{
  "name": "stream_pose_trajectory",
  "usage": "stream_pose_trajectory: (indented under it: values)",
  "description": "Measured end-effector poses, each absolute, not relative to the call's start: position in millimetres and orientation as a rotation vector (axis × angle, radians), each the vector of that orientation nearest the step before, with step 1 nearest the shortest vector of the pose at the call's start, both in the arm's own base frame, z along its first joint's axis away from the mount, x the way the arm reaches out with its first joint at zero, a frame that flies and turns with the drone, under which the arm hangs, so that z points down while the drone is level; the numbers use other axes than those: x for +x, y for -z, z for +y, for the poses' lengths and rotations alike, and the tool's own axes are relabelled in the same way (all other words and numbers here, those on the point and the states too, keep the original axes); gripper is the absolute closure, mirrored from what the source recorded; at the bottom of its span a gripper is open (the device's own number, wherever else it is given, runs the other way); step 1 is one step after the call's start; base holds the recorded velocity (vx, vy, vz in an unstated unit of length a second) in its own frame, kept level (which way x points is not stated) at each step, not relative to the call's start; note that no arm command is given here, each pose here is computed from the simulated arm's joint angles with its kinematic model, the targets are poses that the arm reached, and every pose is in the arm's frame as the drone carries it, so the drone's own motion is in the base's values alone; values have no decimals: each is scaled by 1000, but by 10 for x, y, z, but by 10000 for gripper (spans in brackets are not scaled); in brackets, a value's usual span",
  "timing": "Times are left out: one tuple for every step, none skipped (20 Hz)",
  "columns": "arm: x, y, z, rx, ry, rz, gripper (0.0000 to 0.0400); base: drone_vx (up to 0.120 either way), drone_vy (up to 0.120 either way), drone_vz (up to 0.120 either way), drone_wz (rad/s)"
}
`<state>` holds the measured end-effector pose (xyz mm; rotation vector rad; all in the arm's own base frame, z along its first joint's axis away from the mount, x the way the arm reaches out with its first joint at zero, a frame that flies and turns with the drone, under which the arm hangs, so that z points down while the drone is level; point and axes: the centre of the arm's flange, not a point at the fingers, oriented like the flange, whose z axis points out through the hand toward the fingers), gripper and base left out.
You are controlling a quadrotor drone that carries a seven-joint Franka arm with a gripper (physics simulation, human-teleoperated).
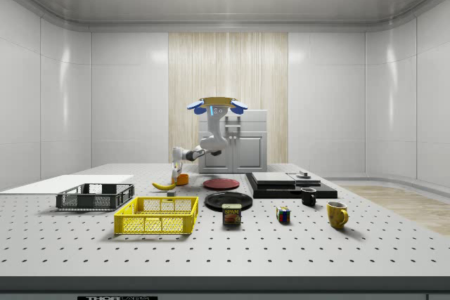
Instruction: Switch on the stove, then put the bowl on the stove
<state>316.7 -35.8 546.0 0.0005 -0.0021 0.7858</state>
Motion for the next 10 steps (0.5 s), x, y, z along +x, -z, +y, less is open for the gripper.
stream_pose_trajectory:
  values:
    - [3167,-5462,-358,1,-786,-2,189,0,0,0,0]
    - [3167,-5463,-359,1,-786,-2,214,0,0,0,0]
    - [3167,-5464,-359,1,-786,-2,233,0,0,0,0]
    - [3167,-5465,-359,1,-786,-2,248,0,0,0,0]
    - [3167,-5465,-359,1,-786,-2,259,0,0,0,0]
    - [3167,-5466,-359,1,-786,-2,268,0,0,0,0]
    - [3168,-5466,-359,1,-786,-2,275,0,0,0,0]
    - [3168,-5466,-359,1,-786,-2,281,0,0,0,0]
    - [3168,-5466,-359,1,-786,-2,285,0,0,0,0]
    - [3168,-5467,-359,1,-786,-2,288,0,0,0,0]
